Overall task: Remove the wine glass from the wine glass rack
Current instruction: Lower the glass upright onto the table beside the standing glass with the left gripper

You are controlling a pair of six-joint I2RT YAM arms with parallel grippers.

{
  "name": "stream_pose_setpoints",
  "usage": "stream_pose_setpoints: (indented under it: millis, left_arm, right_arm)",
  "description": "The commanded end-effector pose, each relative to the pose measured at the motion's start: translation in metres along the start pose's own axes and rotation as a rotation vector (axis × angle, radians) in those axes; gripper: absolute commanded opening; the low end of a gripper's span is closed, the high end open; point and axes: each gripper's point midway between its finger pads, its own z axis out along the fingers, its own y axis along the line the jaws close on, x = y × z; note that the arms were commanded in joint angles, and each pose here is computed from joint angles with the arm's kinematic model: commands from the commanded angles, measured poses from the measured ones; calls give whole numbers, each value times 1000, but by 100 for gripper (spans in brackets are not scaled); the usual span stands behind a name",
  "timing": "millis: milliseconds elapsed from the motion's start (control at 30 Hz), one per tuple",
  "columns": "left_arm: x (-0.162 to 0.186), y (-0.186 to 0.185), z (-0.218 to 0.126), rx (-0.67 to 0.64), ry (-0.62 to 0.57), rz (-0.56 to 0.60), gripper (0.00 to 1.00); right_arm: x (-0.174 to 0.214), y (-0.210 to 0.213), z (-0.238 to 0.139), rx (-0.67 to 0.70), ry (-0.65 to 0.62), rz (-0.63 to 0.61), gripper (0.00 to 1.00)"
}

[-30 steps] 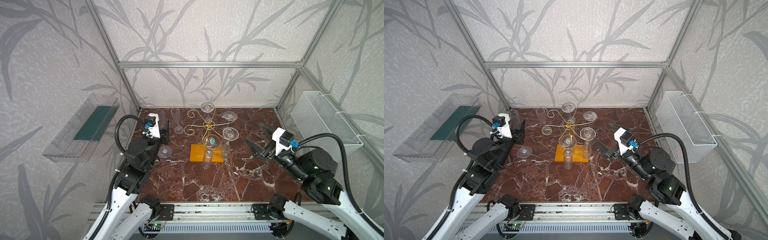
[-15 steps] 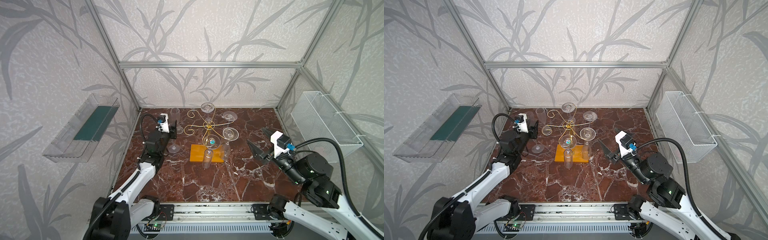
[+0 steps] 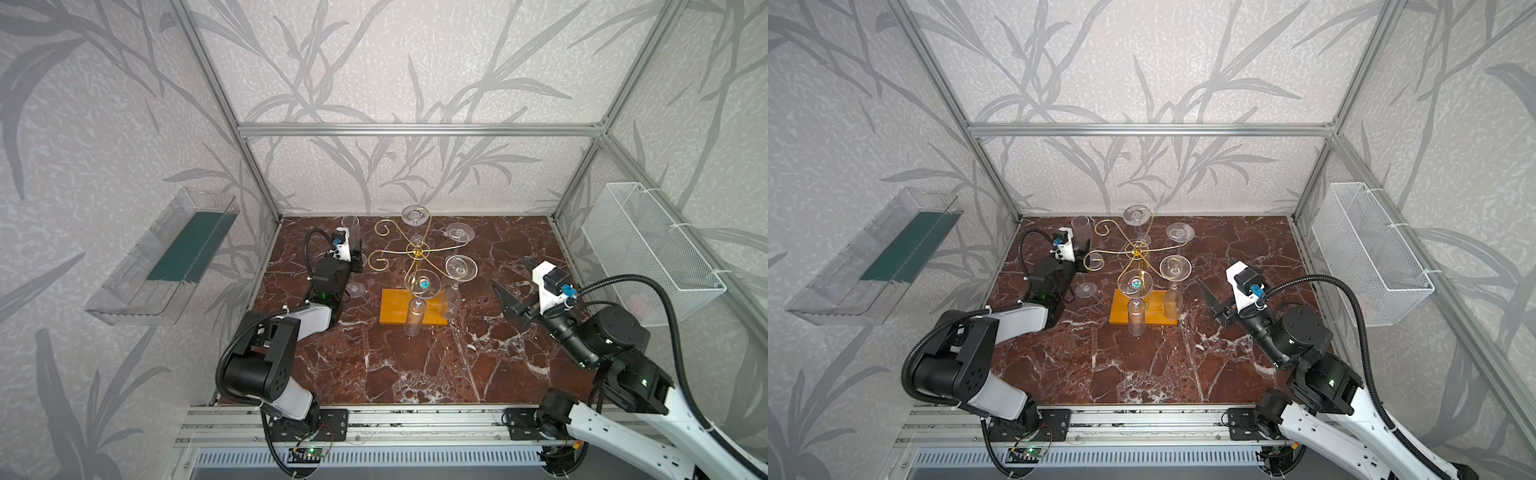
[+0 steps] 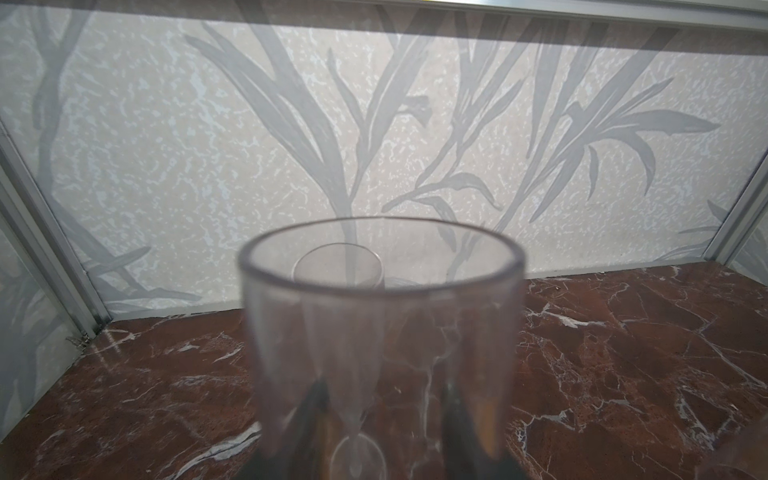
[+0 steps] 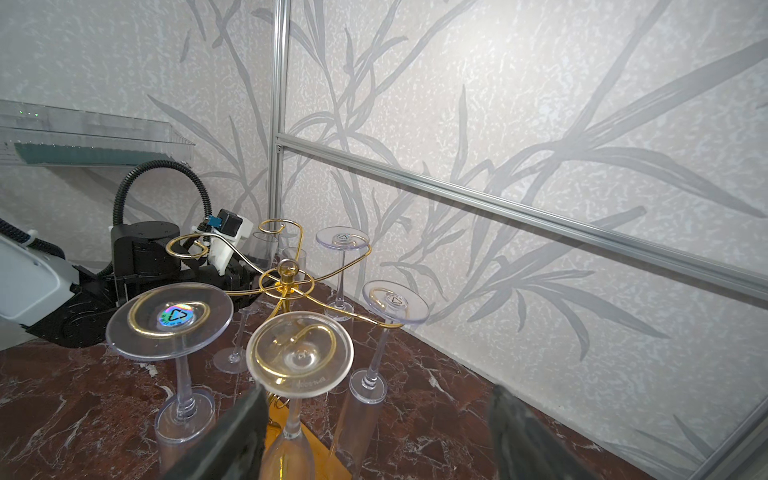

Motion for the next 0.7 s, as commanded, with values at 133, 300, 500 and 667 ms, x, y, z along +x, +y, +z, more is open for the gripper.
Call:
stream_pose_setpoints:
  millis: [133, 300, 500, 667]
  left_arm:
    - [-32, 13, 12, -78, -164, 14, 39]
    - [-26, 14, 20, -88, -165, 11, 39]
    - [-20, 14, 27, -94, -168, -2, 39]
    - [-10, 13, 30, -96, -154, -2, 39]
  right_arm:
    - [6, -4, 5, 31, 21, -14, 82]
    - [9, -4, 10, 31, 35, -18, 82]
    - [12, -6, 14, 36, 44, -15, 82]
    - [14, -7, 16, 35, 50, -7, 82]
